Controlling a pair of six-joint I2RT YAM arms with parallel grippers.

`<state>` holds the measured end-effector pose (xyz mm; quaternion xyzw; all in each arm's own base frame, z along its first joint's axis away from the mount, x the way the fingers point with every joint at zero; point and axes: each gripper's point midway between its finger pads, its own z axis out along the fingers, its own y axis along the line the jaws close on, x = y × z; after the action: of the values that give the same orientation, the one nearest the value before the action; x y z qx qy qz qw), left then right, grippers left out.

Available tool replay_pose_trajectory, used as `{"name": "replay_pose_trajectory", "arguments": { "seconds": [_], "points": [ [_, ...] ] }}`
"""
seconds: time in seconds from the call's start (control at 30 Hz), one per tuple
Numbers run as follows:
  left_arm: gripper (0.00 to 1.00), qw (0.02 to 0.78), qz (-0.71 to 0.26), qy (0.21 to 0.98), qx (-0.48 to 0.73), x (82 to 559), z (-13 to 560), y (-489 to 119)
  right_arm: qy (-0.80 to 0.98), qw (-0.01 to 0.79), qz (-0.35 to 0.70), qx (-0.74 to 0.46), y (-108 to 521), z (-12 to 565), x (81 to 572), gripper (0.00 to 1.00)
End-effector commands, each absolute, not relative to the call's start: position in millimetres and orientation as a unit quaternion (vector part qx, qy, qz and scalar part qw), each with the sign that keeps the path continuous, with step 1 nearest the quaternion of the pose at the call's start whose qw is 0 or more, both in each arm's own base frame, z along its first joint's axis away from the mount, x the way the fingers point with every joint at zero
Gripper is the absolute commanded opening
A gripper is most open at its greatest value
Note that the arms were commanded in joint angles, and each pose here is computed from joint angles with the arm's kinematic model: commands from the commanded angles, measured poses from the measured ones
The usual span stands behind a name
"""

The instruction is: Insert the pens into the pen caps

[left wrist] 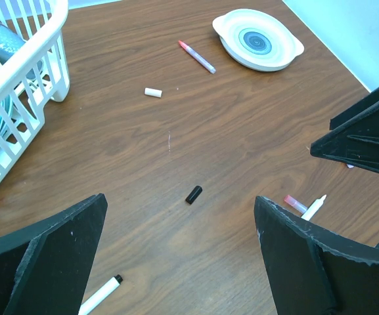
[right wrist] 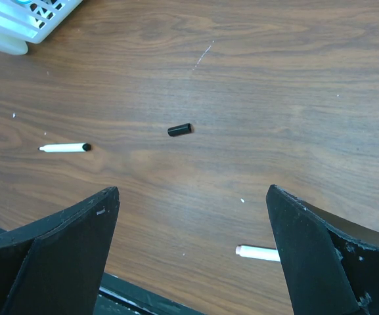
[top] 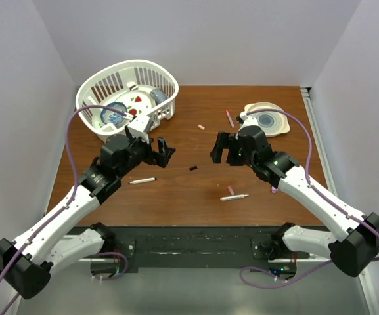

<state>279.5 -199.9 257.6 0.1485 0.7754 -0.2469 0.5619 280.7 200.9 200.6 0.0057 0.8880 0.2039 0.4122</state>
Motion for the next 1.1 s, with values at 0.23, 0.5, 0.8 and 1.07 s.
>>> {"name": "replay_pose_trajectory", "arguments": {
  "seconds": [0.23, 0.5, 0.8, 1.07],
  "points": [
    [1.0, 0.594, -0.245, 0.751, 0.153, 280, 276, -198, 0.876, 0.472, 0.092, 0.02, 183, 216, 333, 0.98],
    [1.0, 0.61, -0.226, 0.747, 0.137, 282, 279, -188, 0.908, 0.41, -0.021, -0.085, 187, 180, 436, 0.91],
    [0.99, 0.61, -0.228, 0.746, 0.14, 282, 279, -190, 0.925, 0.362, -0.025, -0.114, 165, 124, 528, 0.55],
    [0.99, 0.607, -0.226, 0.749, 0.143, 282, 276, -191, 0.925, 0.356, -0.06, -0.123, 149, 104, 567, 0.47]
  ]
}}
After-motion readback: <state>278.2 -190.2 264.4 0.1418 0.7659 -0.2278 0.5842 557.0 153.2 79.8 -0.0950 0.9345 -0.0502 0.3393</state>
